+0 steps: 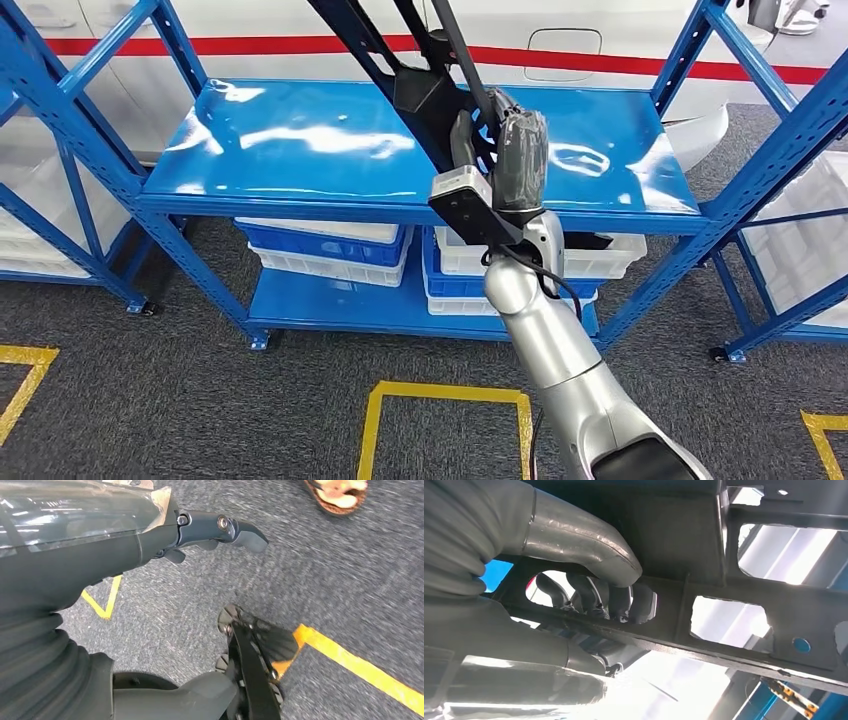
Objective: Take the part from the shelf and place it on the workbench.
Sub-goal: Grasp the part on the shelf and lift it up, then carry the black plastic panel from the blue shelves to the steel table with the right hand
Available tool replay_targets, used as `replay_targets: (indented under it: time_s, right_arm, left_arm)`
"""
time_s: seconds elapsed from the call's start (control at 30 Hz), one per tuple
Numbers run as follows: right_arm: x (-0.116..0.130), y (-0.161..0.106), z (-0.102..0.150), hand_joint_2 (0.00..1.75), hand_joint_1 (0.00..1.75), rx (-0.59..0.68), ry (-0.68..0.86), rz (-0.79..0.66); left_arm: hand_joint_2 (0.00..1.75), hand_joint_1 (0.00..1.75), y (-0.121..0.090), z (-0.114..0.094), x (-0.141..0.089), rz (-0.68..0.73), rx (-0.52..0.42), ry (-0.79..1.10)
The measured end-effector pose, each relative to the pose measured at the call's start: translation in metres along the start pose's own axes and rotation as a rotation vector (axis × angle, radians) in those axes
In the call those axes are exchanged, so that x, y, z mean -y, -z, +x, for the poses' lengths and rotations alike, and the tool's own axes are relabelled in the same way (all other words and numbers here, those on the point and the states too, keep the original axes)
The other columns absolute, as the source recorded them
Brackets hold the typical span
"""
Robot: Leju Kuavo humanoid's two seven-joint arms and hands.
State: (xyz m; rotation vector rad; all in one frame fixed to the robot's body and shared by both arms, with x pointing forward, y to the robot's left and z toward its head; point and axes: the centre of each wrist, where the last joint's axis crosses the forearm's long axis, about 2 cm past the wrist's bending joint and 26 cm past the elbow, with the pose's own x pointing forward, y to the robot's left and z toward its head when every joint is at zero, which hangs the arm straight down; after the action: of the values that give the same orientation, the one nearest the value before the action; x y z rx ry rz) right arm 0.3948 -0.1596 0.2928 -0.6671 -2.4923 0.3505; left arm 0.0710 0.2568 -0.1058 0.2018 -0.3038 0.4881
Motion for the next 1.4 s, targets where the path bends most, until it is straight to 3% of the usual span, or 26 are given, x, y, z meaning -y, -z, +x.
replay_targets:
  time_s: [0.6, 1.03, 1.4]
  right_arm:
    - [0.012, -0.021, 0.003, 1.75, 1.75, -0.021, -0.073, -0.024]
    - [0.047, -0.091, 0.018, 1.75, 1.75, -0.127, -0.095, -0.054]
    - [0.063, -0.098, 0.015, 1.75, 1.75, -0.137, -0.111, -0.059]
  left_arm:
    - [1.75, 0.00, -0.001, -0.001, 0.003, -0.032, 0.000, 0.076]
    - [1.75, 0.00, 0.000, 0.003, 0.002, -0.088, 0.044, 0.211]
    - [1.75, 0.00, 0.001, 0.006, 0.000, -0.053, 0.002, 0.207]
